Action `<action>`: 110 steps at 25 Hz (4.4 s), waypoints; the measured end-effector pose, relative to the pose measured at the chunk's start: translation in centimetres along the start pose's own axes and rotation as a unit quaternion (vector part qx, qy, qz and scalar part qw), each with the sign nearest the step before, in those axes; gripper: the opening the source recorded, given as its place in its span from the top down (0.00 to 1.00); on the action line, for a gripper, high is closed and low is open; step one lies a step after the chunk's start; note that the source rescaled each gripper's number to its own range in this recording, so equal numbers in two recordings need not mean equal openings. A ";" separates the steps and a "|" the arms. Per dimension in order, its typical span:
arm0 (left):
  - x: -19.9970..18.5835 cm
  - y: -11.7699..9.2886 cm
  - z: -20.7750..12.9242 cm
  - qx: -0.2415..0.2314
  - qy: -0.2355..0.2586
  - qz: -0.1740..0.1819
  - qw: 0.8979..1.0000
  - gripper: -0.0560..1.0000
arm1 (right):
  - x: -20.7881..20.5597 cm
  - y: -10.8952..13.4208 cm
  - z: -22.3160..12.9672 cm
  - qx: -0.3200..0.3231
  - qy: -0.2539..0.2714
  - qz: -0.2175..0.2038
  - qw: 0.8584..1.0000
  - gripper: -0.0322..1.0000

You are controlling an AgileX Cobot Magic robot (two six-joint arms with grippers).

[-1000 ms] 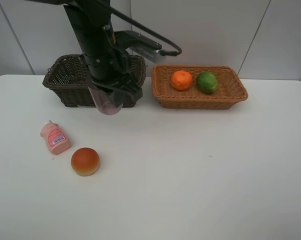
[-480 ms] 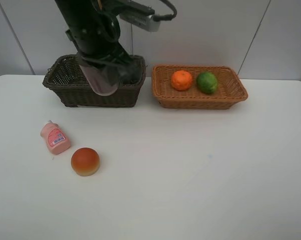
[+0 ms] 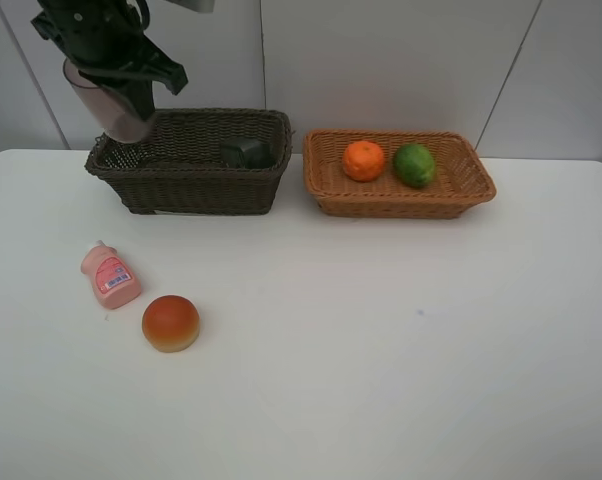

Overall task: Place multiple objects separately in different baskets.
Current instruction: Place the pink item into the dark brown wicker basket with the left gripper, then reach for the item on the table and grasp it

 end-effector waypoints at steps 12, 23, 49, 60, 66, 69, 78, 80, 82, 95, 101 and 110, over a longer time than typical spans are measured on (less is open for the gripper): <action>4.0 3.1 1.3 -0.046 -0.047 0.004 0.998 0.95 | 0.0 0.0 0.0 0.000 0.000 0.000 1.000 0.04; 9.7 4.7 3.8 -0.062 -0.036 -0.004 0.997 0.95 | 0.0 0.0 0.0 0.000 0.000 0.000 1.000 0.04; 15.0 5.0 3.6 -0.030 -0.010 -0.027 0.999 0.88 | 0.0 0.0 0.0 0.000 0.000 0.000 1.000 0.04; 15.0 5.2 4.3 -0.046 -0.037 -0.021 0.998 0.05 | 0.0 0.0 0.0 0.000 0.000 0.000 1.000 0.04; 14.9 5.2 4.4 -0.047 -0.038 -0.021 0.998 0.05 | 0.0 0.0 0.0 0.000 0.000 0.000 1.000 0.04; 14.1 5.4 4.6 -0.048 -0.045 -0.017 0.998 0.05 | 0.0 0.0 0.0 0.000 0.000 0.000 1.000 0.04; 7.2 5.9 5.2 -0.047 -0.071 -0.007 0.996 0.05 | 0.0 0.0 0.0 0.000 0.000 0.000 1.000 0.04; 5.6 5.6 5.3 -0.043 -0.076 -0.007 0.996 0.05 | 0.0 0.0 0.0 0.000 0.000 0.000 1.000 0.04; 4.1 5.3 5.4 -0.040 -0.080 -0.007 0.996 0.05 | 0.0 0.0 0.0 0.000 0.000 0.000 1.000 0.04; -1.8 4.3 4.1 -0.026 -0.084 -0.001 0.996 0.05 | 0.0 0.0 0.0 0.001 0.000 0.001 1.000 0.04; -2.2 3.4 1.2 -0.020 -0.060 0.002 0.998 0.05 | 0.0 0.0 0.0 0.001 0.000 0.001 1.000 0.04; -1.6 1.1 -4.5 -0.160 -0.036 -0.002 0.986 0.05 | 0.0 0.0 0.0 0.001 0.000 0.001 1.000 0.04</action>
Point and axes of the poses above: a point on each arm's last joint axis where the gripper is mounted, x pointing out along that axis toward the gripper, y along the wrist's bending axis when the last joint is at zero, z = x × y, the point moved 5 cm from there along x, pointing out along that axis toward the gripper, and after that the axes turned 13 degrees about x, right-handed, at the moved point
